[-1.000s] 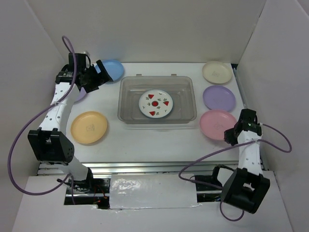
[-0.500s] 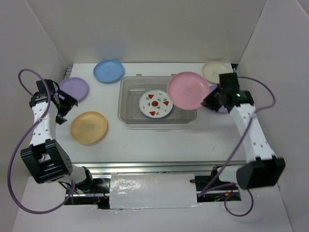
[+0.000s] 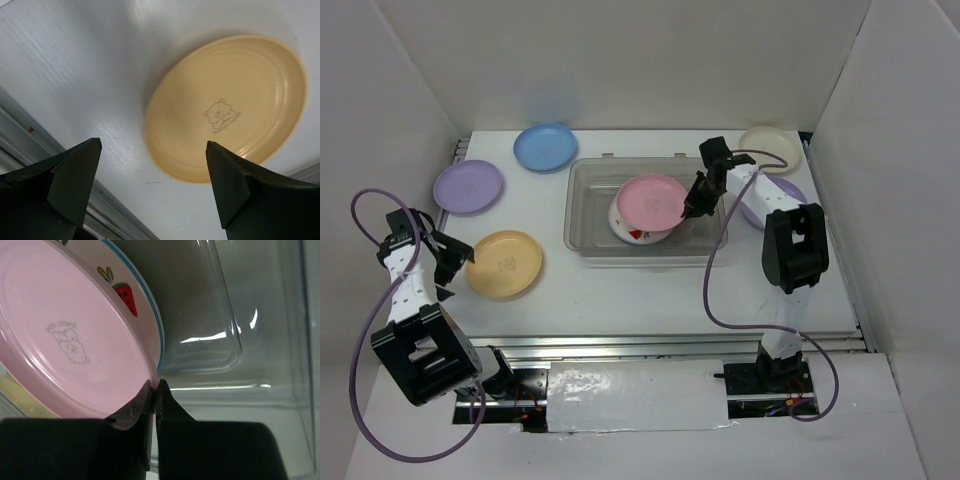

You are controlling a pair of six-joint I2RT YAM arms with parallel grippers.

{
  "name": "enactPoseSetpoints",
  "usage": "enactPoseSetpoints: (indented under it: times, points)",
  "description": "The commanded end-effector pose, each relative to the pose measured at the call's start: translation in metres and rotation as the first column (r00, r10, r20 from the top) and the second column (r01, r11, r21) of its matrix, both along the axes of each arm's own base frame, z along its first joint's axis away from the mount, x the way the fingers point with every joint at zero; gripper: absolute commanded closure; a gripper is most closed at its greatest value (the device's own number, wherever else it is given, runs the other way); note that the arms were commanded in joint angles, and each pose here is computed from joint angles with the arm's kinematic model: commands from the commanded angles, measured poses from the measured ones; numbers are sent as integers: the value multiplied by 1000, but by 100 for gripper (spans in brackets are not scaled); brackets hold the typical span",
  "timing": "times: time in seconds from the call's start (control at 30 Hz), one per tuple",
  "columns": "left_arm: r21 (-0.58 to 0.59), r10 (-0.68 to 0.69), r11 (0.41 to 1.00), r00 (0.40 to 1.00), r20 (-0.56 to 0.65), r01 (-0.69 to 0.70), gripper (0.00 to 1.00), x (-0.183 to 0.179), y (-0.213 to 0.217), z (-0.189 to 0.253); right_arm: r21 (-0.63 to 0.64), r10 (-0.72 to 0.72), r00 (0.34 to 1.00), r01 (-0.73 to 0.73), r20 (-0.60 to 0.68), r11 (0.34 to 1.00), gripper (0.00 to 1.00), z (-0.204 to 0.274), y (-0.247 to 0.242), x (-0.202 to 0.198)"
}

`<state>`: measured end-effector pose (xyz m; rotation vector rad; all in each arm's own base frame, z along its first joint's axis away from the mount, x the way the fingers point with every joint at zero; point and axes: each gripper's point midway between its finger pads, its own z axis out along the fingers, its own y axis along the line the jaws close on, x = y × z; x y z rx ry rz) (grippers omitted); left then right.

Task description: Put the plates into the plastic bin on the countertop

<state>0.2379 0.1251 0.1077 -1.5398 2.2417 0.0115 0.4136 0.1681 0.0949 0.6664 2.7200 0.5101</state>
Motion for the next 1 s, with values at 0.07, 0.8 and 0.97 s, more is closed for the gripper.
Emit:
enactPoseSetpoints:
  times: [0.07,0.8,0.97]
  points:
    - [-7,-7,1000,1000,-19,7,1,-17,-3,-18,66,94,990,-102,109,993,76,23,32,26]
    - [-97,-30,995,1000,5,30,30,28,-23,-84,173,203,872,-306,446,936,0,182,61,-46]
    - [-63,17,998,982,-186,-29,100,-1,-26,-106,193,160,864,-281,478,940,0,200,46,-53]
